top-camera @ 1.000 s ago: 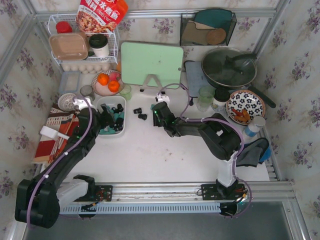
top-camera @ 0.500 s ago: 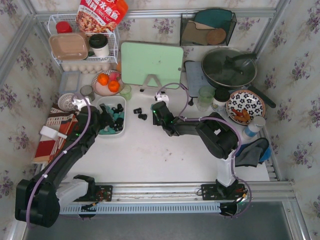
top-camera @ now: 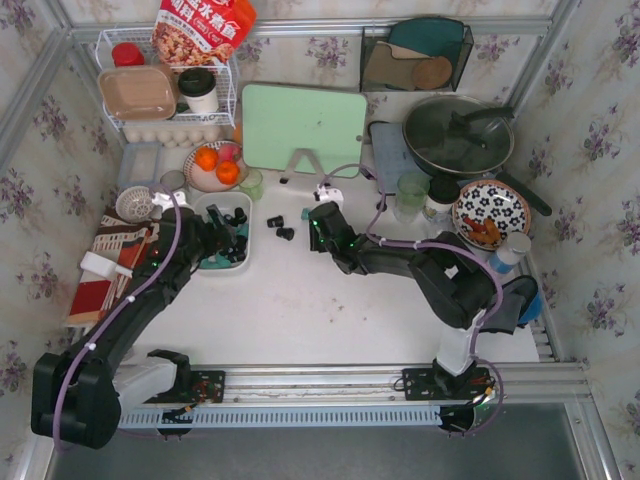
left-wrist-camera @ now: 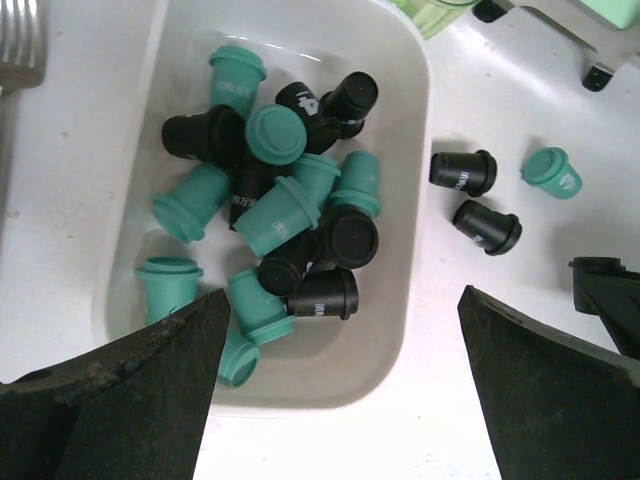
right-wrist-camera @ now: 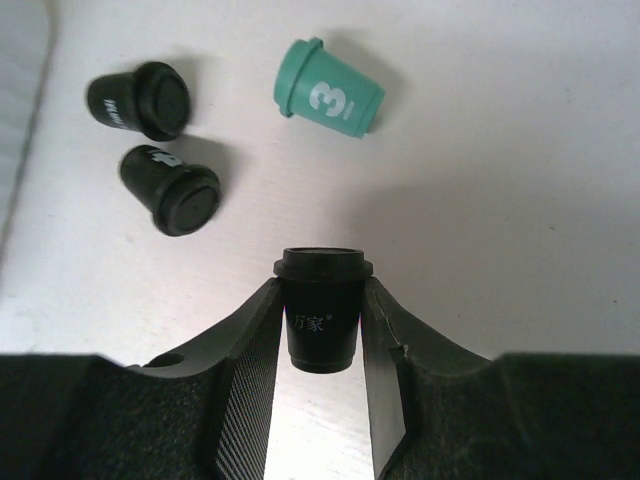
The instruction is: Mix the coffee capsules in the storage basket
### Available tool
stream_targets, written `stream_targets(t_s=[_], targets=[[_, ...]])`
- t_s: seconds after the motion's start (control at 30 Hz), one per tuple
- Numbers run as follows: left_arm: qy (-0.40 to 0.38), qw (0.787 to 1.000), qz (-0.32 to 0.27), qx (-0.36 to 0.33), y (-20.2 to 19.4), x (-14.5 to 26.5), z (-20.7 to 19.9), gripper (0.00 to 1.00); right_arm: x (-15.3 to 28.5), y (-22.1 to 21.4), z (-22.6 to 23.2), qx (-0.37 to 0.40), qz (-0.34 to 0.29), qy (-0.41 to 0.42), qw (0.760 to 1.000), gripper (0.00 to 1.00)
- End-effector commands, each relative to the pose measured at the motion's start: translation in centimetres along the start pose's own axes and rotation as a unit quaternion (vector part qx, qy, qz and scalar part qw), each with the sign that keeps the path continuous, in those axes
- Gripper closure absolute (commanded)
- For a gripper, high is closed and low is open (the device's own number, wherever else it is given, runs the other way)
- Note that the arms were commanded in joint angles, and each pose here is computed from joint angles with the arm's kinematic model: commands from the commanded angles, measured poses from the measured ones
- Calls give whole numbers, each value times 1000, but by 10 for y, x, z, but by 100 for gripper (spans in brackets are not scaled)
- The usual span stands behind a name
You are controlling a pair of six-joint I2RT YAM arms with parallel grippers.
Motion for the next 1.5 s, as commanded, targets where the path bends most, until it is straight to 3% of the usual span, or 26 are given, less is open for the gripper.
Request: stream_targets(t_s=[0.0,0.33,0.6,0.73,0.87,1.03,1.2,1.3,1.47], targets=[[-38,999,1,-6,6,-1,-11,1,13,15,5,-13,-22,21,999,86],[-110,993,8,-50,4,-4,-34,0,58,40,4,-39,-65,56,996,88],[-203,967,-11,-153,-7,0,-71,0,105,45,-8,-60,-102,84,989,88],[-270,928,-32,-254,-23,6,-100,0,123,40,-12,-67,-108,103,987,87],[-341,863,-65,-366,-45,14,-126,1,137,36,-13,-72,-109,133,982,87],[-423,797,-79,-424,-67,23,-139,1,151,29,-17,-70,-108,152,980,86],[-487,713,-147,-482,-90,35,-148,1,162,22,-12,-75,-101,200,972,86],[-496,693,-165,-496,-96,37,-158,1,168,18,-6,-84,-103,246,960,86],[-486,695,-188,-496,-95,36,-170,1,174,12,-1,-99,-107,294,944,86]])
Point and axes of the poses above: each gripper's point midway between its finger pads, its own x axis back along the fingers, its own z axis along the line the jaws close on, y = z × x, the point moved 8 cm from there along x, back along the fingers, and after that the axes turned 1 degree about x, right-handed, at the moved point
